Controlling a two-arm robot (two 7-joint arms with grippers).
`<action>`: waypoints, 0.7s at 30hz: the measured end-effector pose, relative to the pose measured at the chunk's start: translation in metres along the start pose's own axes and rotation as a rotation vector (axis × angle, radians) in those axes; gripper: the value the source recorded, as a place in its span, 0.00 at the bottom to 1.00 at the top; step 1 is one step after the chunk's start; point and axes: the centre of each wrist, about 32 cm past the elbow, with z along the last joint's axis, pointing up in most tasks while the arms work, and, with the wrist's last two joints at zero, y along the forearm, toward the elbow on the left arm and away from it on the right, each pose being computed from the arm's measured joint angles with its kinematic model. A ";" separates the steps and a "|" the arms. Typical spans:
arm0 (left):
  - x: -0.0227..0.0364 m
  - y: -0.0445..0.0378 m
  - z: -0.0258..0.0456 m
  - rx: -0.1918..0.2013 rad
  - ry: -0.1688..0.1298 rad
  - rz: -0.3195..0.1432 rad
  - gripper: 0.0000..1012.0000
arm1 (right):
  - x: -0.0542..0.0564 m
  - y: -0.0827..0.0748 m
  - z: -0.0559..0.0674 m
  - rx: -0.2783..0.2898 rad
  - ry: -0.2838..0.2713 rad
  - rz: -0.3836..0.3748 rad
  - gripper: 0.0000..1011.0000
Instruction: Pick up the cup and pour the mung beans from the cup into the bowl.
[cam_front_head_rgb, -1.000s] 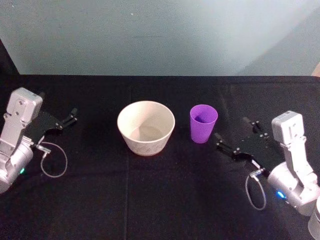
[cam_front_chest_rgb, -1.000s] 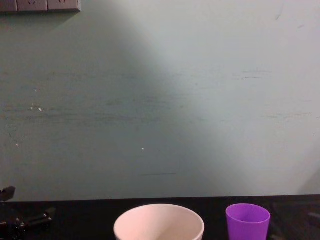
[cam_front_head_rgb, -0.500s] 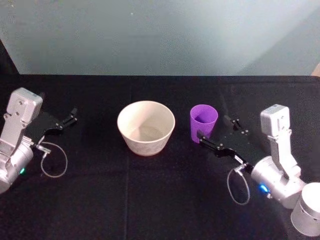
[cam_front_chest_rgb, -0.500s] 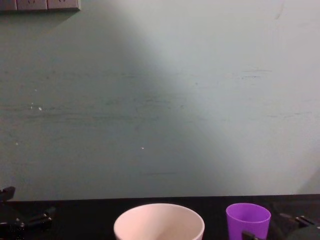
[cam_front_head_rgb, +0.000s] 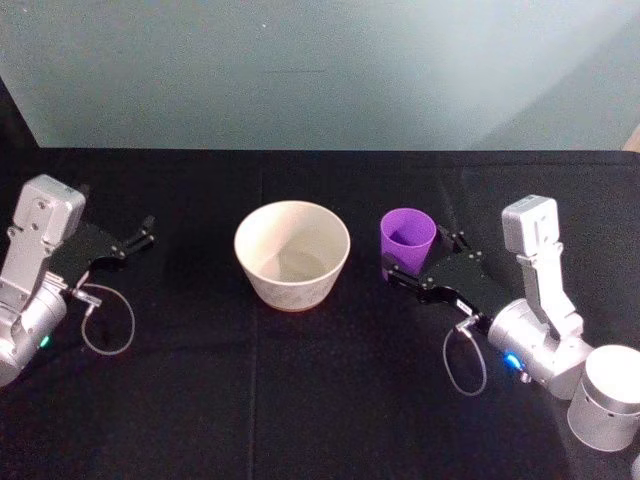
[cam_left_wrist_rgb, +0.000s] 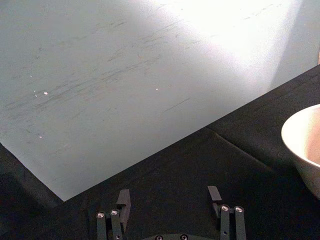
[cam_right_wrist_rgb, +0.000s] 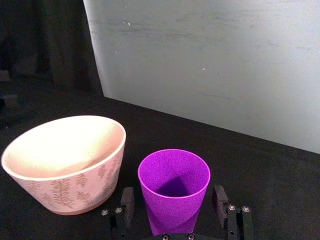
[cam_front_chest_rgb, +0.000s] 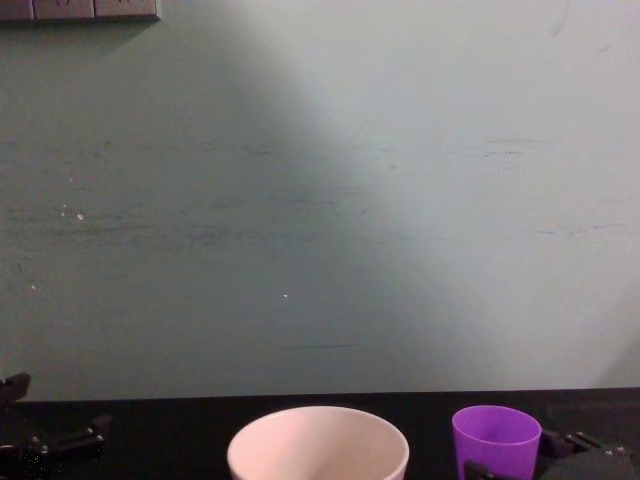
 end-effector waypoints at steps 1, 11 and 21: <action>0.0000 0.0000 0.0000 0.000 0.000 0.000 0.99 | 0.001 0.002 0.000 -0.004 0.000 0.000 0.99; 0.0000 0.0000 0.0000 0.000 0.000 0.000 0.99 | 0.004 0.010 -0.001 -0.022 0.004 0.012 0.99; 0.0000 0.0000 0.0000 0.000 0.000 0.000 0.99 | 0.003 0.014 -0.001 -0.024 0.004 0.015 0.99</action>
